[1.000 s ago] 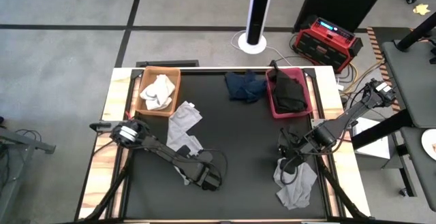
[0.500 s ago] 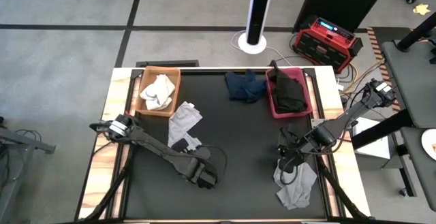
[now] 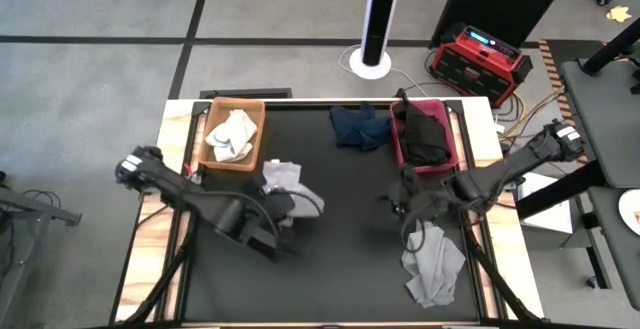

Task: Sort towels by color in basket
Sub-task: Put the left gray towel into the orange bin

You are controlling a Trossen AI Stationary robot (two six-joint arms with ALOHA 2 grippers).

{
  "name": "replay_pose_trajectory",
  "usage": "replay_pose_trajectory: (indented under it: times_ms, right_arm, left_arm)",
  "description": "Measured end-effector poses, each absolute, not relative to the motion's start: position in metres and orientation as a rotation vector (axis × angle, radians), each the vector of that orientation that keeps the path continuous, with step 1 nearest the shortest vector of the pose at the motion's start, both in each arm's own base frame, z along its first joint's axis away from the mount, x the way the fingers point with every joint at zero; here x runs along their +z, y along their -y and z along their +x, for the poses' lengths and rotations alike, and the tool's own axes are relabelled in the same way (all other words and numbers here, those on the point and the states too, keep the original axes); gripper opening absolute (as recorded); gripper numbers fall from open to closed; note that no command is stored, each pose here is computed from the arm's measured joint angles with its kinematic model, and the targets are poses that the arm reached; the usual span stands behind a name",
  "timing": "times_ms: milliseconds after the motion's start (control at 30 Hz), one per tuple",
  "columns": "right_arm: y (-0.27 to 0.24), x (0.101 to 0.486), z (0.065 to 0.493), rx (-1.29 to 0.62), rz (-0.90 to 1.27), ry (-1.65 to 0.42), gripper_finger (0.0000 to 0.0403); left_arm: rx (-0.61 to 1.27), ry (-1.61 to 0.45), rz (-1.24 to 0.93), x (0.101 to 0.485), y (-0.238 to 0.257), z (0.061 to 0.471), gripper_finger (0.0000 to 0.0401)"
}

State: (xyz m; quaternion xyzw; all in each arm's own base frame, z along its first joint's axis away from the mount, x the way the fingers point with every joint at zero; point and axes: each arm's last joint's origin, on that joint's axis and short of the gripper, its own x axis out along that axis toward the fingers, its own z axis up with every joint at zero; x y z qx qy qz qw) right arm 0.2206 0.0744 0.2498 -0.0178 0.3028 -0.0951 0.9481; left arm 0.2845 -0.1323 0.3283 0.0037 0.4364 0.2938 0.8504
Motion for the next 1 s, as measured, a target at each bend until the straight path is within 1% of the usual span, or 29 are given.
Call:
replay_pose_trajectory:
  times_ms: [167,300,367,467,567,667,767,833,1000]
  right_arm:
    - [-0.057,0.266,0.237,-0.215,-0.137,-0.457,0.0013]
    - [-0.043,0.273,0.244,-0.247,-0.229,-0.398,0.0016]
    - [-0.037,0.275,0.245,-0.267,-0.243,-0.383,0.0027]
    - [-0.031,0.276,0.247,-0.289,-0.241,-0.379,0.0061]
    - [-0.031,0.275,0.249,-0.288,-0.24,-0.373,0.0107]
    - [-0.033,0.273,0.254,-0.268,-0.245,-0.358,0.0152]
    - [-0.037,0.269,0.264,-0.166,-0.23,-0.328,0.0193]
    - [-0.041,0.267,0.271,-0.091,-0.213,-0.29,0.0216]
    - [-0.048,0.26,0.292,0.017,-0.147,-0.203,0.0264]
  left_arm:
    - [0.661,-0.78,0.121,0.354,0.12,0.269,0.0]
    - [0.663,-0.731,0.22,0.37,0.11,0.258,0.0]
    - [0.673,-0.703,0.25,0.376,0.107,0.253,0.0]
    - [0.697,-0.656,0.259,0.382,0.105,0.25,0.0]
    - [0.678,-0.655,0.293,0.383,0.106,0.251,0.0]
    - [0.588,-0.674,0.329,0.378,0.111,0.26,0.0]
    - [0.454,-0.678,0.34,0.371,0.119,0.272,0.0]
    - [0.397,-0.674,0.353,0.366,0.123,0.278,0.0]
    - [0.385,-0.673,0.364,0.351,0.126,0.286,0.0]
